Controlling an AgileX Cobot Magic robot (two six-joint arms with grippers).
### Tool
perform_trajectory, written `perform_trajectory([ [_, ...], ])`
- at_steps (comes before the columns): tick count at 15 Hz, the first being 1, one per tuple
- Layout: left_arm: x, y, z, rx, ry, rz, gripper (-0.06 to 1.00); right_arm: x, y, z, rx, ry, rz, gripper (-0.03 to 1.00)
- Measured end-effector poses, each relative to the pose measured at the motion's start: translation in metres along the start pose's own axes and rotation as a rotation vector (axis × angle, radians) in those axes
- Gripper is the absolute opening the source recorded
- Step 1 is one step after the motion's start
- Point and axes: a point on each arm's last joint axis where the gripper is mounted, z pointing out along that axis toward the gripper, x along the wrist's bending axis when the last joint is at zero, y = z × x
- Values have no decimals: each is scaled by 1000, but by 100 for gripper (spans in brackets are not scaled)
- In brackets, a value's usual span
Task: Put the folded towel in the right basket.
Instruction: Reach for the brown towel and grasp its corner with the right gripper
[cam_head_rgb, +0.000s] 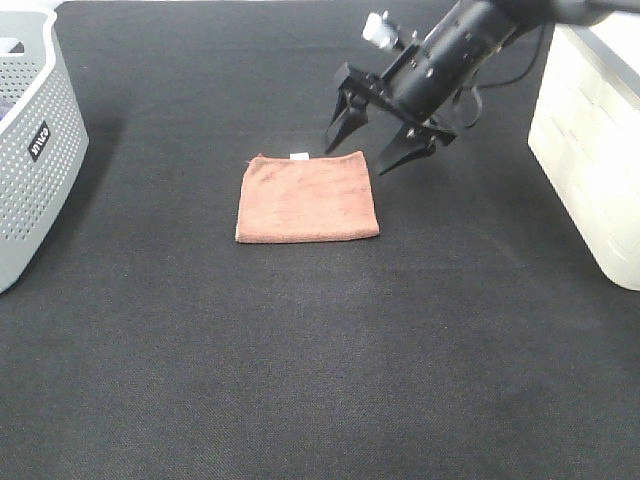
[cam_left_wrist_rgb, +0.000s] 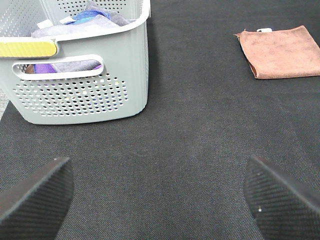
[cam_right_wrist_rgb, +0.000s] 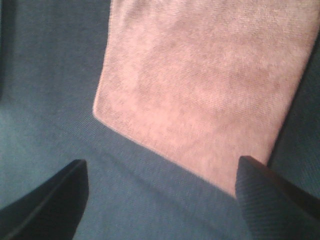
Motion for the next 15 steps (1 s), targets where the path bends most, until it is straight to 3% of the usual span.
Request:
perform_trajectory([
  [5, 0, 0, 0, 0, 0, 0, 87, -44, 11, 25, 21, 11, 86, 76],
  [15, 0, 0, 0, 0, 0, 0, 87, -59, 10, 49, 13, 9, 88, 75],
])
